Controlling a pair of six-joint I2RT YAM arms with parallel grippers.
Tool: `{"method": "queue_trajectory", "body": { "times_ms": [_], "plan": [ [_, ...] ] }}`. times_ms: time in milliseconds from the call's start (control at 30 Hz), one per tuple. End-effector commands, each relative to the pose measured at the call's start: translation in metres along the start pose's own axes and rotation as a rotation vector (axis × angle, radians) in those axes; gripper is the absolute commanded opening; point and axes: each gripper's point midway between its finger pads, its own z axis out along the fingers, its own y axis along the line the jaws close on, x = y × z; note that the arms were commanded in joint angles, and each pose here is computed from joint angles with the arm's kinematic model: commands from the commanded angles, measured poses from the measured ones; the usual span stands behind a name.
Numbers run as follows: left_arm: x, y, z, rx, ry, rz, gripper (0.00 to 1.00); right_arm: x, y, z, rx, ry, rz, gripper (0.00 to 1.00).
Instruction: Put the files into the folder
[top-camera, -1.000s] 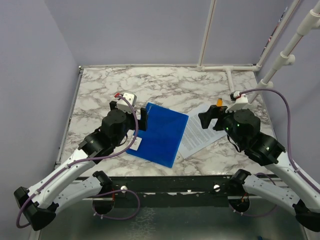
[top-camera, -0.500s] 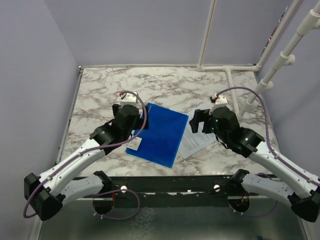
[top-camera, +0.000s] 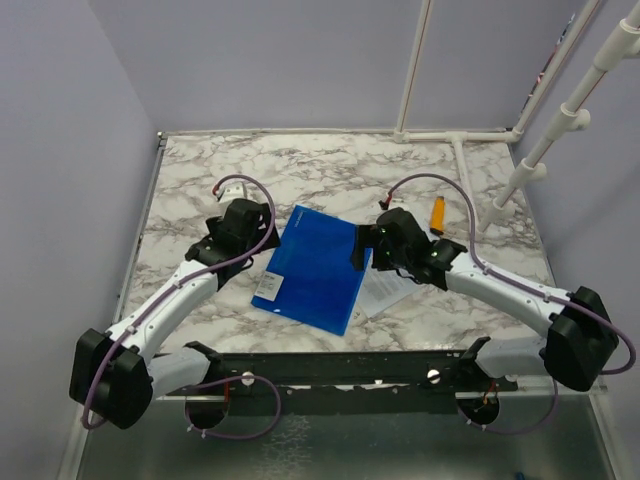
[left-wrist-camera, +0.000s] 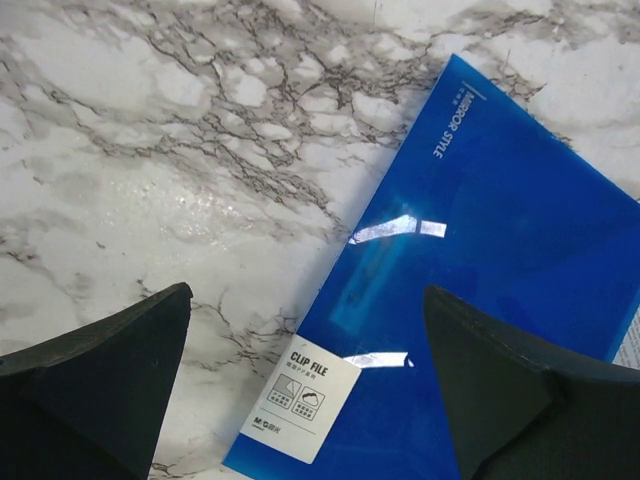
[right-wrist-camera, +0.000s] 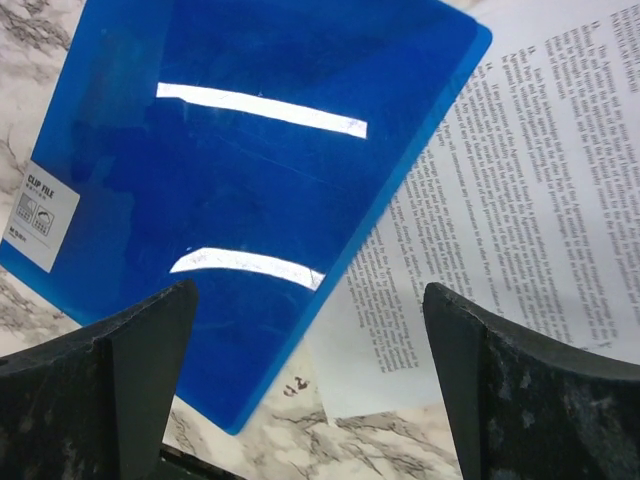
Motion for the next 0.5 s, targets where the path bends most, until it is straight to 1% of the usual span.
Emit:
{"method": "queue_trajectory", "body": {
  "times_ms": [0,167,467],
  "plan": [
    [0.028,-0.009,0.021,0.069,0.088,-0.087,0.99,0.002,0.019,0.018,-0.049,0.02,0.11,1.0],
    [0.05,-0.015,0.038,0.119,0.161,-0.138,0.99,0.024,0.019,0.039,-0.026,0.085,0.181,1.0],
    [0.079,-0.023,0.048,0.177,0.239,-0.164,0.99,0.061,0.01,0.063,0.015,0.168,0.266,1.0]
  ]
}}
